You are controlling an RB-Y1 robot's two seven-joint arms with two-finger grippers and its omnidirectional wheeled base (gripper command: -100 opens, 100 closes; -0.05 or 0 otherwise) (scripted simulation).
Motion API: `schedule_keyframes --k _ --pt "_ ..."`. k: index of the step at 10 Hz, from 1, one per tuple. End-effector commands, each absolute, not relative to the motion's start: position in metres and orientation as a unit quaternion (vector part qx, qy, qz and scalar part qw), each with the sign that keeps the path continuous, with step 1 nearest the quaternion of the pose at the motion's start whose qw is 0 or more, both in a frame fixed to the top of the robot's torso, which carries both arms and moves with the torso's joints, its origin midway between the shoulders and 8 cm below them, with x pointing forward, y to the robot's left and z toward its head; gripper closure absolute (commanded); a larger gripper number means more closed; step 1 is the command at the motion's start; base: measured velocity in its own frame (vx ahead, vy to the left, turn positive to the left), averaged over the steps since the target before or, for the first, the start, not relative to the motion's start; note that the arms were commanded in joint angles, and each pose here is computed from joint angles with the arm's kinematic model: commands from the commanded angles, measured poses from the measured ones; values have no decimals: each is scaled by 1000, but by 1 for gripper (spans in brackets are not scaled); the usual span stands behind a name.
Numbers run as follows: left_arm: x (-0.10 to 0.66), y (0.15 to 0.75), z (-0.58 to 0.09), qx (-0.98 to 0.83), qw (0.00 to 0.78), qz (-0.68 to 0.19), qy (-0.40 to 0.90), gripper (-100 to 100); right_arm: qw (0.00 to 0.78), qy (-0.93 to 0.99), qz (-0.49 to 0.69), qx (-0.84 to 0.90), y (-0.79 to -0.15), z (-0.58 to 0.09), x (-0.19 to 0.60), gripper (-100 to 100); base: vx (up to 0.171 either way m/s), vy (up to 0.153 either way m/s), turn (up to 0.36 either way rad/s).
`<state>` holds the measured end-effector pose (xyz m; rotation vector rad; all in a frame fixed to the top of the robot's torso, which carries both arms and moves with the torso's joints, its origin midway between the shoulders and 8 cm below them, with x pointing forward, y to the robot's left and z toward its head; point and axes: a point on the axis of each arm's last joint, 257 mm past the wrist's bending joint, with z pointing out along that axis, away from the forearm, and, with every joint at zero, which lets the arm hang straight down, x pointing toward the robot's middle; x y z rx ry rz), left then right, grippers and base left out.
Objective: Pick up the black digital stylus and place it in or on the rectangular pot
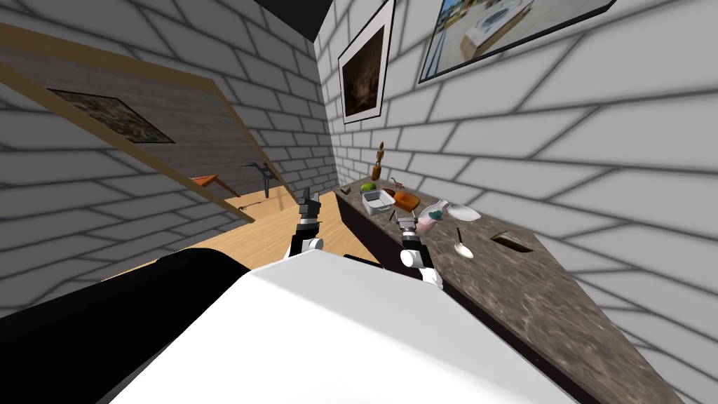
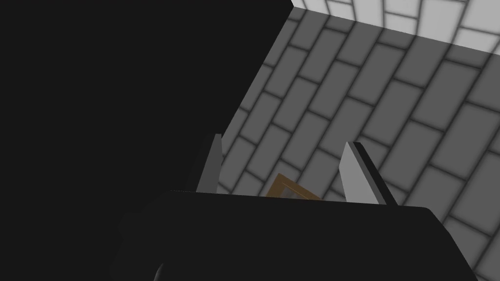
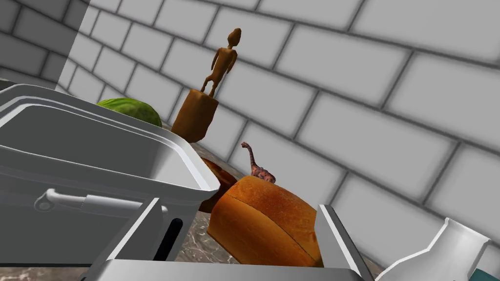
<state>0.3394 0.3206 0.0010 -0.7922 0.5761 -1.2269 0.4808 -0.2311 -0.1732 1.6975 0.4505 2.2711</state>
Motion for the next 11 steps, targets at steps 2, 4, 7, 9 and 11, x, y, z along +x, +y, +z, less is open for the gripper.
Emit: schedule_keyframes --k 2,4,7,9,11 --pt "339 321 1 -357 707 -552 259 0 88 131 767 621 -234 -203 493 -100 -45 -85 225" --pt "339 321 1 -357 707 -552 259 0 70 121 760 634 -234 -214 496 -100 -45 -87 114" --pt "339 321 1 -357 707 -552 259 0 26 92 739 667 -236 -243 505 -100 -28 -70 177" --pt "339 321 1 -357 707 -552 259 0 3 74 725 684 -238 -259 509 -100 -45 -63 158" --pt "339 321 1 -357 707 -552 259 0 -15 60 715 697 -239 -270 513 -100 -26 -45 131"
